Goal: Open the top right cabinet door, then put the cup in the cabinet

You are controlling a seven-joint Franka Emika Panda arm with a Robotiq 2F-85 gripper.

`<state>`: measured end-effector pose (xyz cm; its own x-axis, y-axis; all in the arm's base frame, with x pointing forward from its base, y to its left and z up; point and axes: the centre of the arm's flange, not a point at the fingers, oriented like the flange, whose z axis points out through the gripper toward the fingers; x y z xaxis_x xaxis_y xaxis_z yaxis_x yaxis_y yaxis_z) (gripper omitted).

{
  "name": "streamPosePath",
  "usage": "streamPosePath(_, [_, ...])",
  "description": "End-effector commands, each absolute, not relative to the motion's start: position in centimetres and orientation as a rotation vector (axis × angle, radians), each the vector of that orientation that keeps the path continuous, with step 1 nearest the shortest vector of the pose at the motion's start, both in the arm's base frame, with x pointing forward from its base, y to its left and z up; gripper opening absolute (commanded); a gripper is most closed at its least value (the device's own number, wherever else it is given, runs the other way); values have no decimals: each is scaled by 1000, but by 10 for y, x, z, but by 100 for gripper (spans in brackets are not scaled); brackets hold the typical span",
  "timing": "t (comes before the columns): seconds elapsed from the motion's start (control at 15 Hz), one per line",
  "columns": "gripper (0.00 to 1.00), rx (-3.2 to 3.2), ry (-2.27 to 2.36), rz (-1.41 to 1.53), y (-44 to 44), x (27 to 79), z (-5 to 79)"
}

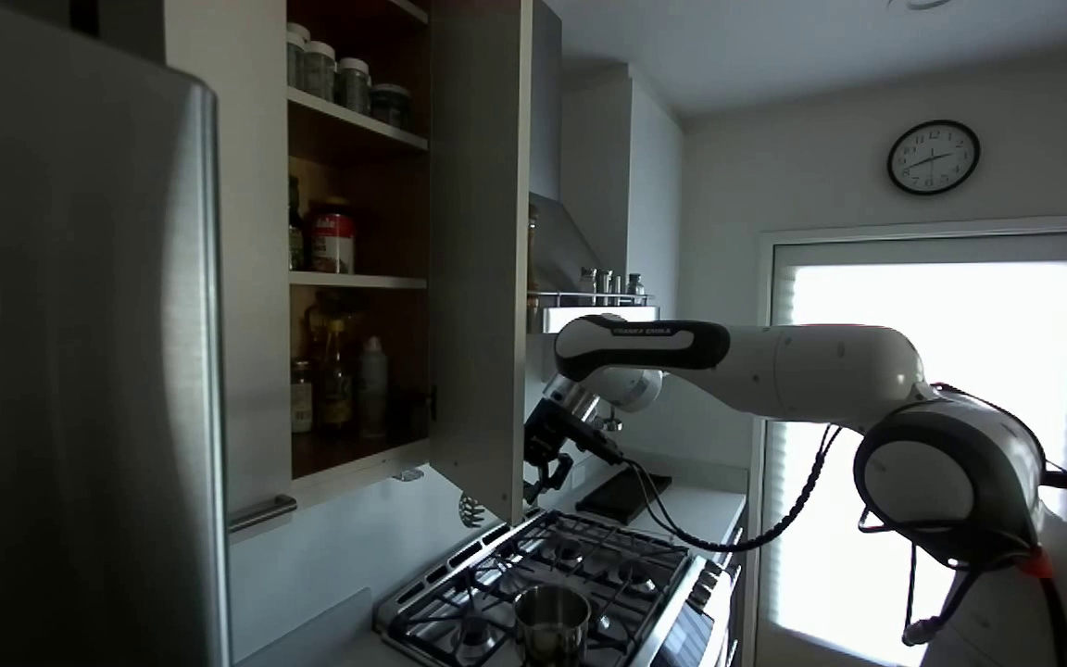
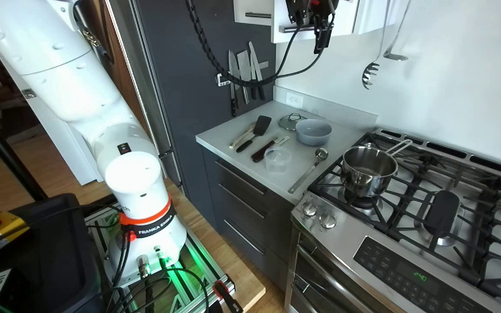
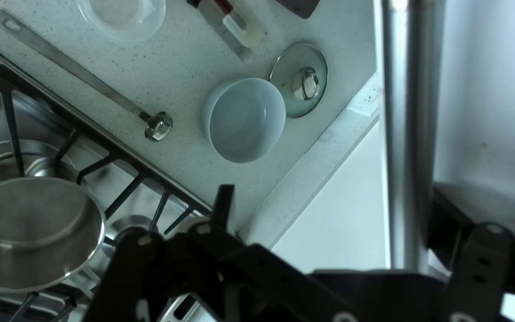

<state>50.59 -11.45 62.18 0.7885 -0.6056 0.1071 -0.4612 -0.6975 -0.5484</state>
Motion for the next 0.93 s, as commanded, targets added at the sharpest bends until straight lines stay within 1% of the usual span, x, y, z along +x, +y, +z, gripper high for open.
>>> streamPosePath(0.0, [100, -2355, 915, -516, -136, 507, 626])
streamPosePath(0.47, [100, -2205, 1066, -641, -158, 508, 636])
streamPosePath(0.87, [100, -2101, 1209, -755, -188, 489, 636])
